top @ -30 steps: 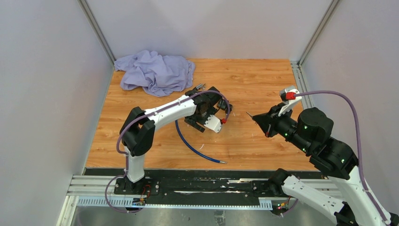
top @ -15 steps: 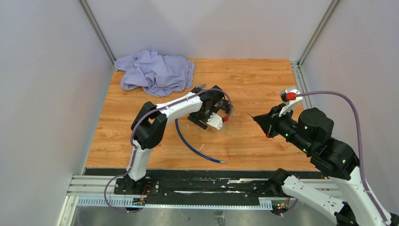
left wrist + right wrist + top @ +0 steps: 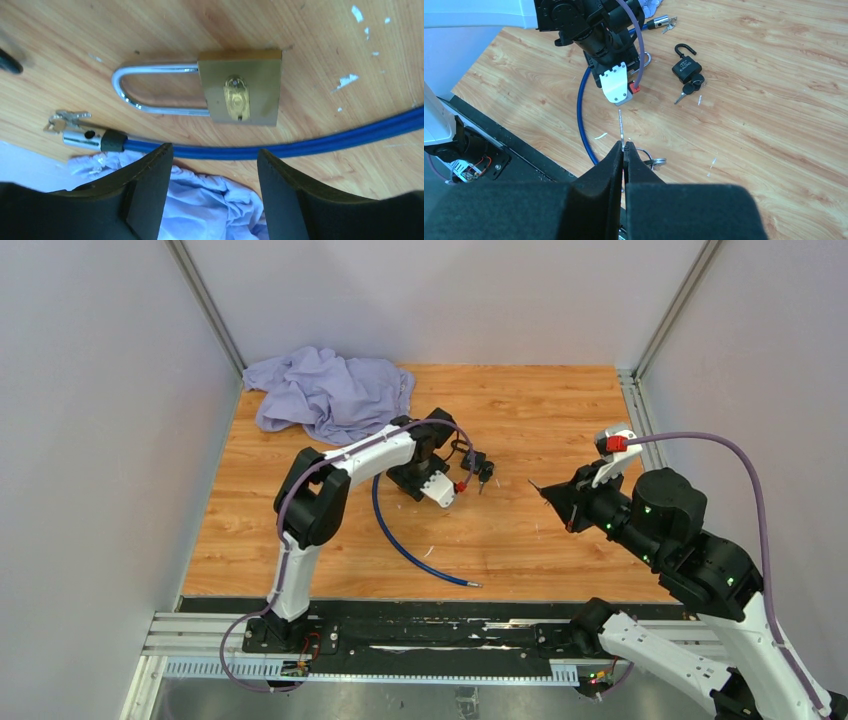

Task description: Unlock with the key

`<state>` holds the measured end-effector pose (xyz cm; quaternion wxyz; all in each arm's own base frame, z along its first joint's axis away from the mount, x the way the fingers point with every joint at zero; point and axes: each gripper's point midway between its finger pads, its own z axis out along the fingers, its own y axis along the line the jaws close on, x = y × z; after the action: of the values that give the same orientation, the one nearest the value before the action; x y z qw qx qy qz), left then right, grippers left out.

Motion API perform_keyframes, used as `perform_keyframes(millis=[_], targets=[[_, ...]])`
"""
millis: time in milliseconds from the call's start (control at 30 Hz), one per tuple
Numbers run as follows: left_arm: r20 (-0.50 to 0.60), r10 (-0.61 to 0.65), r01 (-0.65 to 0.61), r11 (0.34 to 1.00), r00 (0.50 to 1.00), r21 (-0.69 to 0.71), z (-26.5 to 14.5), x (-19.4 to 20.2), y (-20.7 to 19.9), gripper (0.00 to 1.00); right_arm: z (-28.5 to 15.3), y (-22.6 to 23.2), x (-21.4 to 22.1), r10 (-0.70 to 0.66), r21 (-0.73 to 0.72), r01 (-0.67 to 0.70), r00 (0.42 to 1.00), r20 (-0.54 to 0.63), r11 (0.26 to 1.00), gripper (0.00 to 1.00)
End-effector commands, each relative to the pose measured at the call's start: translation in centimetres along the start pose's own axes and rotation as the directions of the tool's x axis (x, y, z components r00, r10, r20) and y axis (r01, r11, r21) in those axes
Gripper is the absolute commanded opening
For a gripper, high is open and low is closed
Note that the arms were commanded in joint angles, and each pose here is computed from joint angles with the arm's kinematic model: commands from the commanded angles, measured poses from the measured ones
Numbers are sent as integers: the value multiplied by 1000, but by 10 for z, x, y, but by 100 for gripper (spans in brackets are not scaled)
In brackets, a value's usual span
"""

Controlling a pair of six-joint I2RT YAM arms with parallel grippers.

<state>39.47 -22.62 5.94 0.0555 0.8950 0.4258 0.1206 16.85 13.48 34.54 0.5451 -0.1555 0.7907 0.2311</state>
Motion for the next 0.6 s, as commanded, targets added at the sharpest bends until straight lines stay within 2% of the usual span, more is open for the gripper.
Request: perform_keyframes(millis=[0,367,567], targets=[[47,50,-50,999,998,4,15,-14,6,66,-3,-8,-7,6,42,-7,1000,17,999,1],[163,-103,91,992,981,83,23,-42,-39,63,-1,-8,-4,8,49,-8,1000,8,999,1],[217,-226,197,969,950,145,17,-60,-63,60,1,-7,-3,9,43,-9,1000,-1,999,1]])
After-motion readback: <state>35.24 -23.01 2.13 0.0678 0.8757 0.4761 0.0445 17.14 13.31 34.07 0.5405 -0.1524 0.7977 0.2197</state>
